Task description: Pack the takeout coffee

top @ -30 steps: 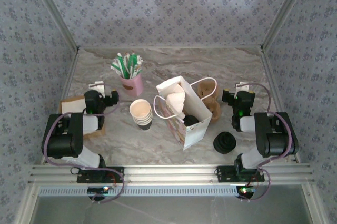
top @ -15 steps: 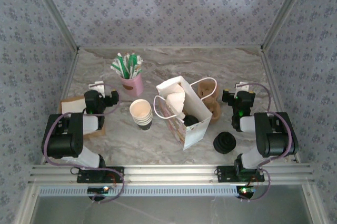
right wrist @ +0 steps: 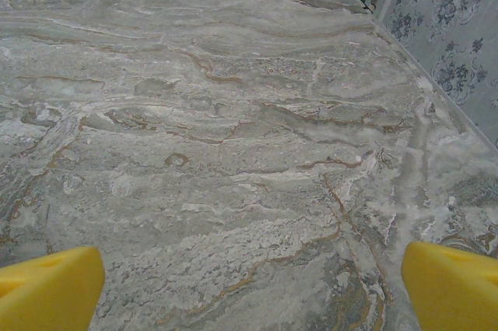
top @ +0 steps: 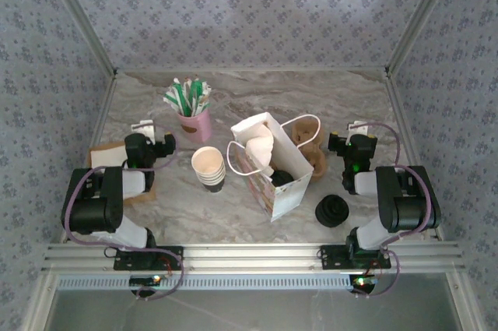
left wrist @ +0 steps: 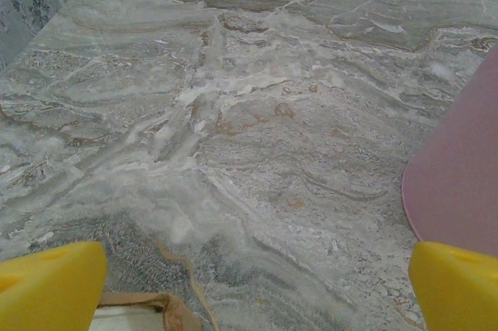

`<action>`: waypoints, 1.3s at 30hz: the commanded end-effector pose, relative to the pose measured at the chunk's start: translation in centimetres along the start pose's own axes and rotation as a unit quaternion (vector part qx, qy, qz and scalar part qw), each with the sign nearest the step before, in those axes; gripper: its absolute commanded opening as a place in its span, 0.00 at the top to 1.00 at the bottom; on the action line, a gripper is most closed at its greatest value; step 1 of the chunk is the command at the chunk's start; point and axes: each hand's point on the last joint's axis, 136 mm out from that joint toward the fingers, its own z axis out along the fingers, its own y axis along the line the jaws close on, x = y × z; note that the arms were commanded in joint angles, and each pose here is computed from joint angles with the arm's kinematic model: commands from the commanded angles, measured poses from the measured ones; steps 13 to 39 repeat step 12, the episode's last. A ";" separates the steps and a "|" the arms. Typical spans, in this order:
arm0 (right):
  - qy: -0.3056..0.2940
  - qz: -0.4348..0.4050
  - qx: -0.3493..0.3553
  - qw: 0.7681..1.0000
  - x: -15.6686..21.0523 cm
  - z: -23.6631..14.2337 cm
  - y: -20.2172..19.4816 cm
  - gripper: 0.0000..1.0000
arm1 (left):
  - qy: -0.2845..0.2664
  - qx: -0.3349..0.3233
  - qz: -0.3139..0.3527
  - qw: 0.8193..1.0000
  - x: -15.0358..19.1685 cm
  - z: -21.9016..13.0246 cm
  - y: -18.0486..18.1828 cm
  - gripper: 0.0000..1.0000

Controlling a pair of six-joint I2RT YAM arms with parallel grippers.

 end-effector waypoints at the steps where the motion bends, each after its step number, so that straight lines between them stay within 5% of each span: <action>1: -0.007 0.010 0.000 1.000 -0.3 0.0 -0.1 0.00 | -0.006 -0.001 0.004 1.000 -0.6 0.3 -0.1 0.00; 39: -0.007 0.010 0.000 1.000 -0.4 0.0 -0.1 0.00 | -0.006 0.000 0.004 1.000 -0.6 0.3 -0.1 0.01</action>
